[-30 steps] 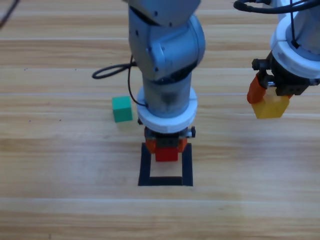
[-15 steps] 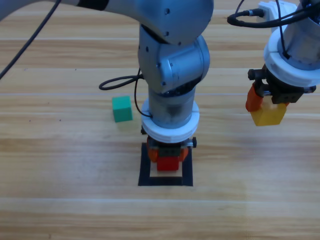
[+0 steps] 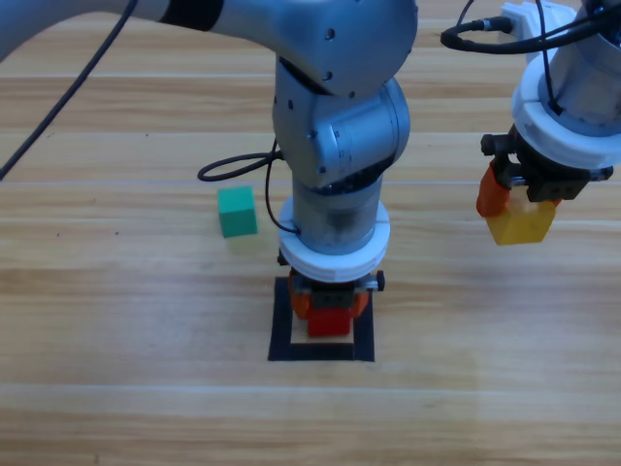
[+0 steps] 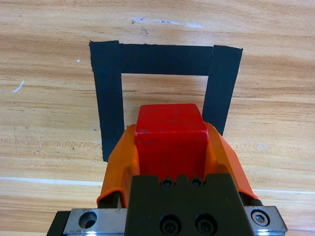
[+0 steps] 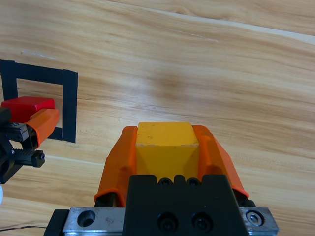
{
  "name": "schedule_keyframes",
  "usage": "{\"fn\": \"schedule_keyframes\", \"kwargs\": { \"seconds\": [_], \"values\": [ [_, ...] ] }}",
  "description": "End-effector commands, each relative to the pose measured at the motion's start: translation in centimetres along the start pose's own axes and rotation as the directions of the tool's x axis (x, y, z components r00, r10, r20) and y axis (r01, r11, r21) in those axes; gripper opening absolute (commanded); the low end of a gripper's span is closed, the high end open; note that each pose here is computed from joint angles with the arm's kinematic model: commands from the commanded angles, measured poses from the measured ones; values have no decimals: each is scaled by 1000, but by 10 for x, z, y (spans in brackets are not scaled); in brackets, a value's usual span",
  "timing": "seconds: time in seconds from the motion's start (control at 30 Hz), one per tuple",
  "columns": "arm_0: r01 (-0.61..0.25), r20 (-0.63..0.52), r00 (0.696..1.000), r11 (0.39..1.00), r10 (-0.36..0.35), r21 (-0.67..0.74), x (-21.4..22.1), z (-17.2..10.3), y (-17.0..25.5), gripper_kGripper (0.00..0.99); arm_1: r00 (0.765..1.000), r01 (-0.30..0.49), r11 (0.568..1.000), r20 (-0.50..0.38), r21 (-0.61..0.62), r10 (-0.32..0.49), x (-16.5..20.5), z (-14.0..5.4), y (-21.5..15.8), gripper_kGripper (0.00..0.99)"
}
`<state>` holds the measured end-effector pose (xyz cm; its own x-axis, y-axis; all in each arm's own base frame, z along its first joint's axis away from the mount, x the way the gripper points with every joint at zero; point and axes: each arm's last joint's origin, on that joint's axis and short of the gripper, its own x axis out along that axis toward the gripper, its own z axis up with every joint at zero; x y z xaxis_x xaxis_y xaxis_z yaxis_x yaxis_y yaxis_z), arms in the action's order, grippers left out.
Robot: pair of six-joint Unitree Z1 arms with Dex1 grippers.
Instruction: Stack the blocks in the rectangular block: red at the bottom, yellow in the middle, green on top
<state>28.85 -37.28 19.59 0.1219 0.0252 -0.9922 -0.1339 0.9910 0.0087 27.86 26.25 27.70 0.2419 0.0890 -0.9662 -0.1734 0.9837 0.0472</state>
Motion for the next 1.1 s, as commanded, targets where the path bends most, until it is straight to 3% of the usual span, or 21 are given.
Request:
{"fn": "schedule_keyframes", "kwargs": {
  "seconds": [0.03, 0.7, 0.87, 0.93, 1.0, 1.03, 1.1],
  "values": [
    [-46, -34, 998, 998, 47, 34, 29, -10, -6, 66, 999, 19, 999, -28, -31, -20, 17, -2, 13, 0],
    [-64, -44, 997, 997, 66, 46, 44, -12, -5, 89, 999, 20, 999, -30, -30, -21, 18, -2, 13, 0],
    [-72, -49, 996, 996, 74, 46, 53, -12, -6, 301, 999, 20, 999, -30, -30, -21, 18, -2, 13, 0],
    [-70, -48, 996, 996, 73, 45, 54, -12, -7, 523, 999, 20, 999, -30, -30, -21, 18, -2, 13, 0],
    [-64, -44, 997, 997, 66, 40, 52, -11, -7, 905, 999, 20, 999, -30, -30, -21, 18, -2, 13, 0],
    [-64, -44, 997, 997, 66, 40, 52, -12, -8, 985, 999, 22, 999, -31, -29, -23, 19, -2, 12, 0],
    [-60, -42, 997, 998, 62, 36, 50, -11, -7, 990, 999, 20, 999, -30, -30, -21, 18, -2, 13, 0]
  ]
}}
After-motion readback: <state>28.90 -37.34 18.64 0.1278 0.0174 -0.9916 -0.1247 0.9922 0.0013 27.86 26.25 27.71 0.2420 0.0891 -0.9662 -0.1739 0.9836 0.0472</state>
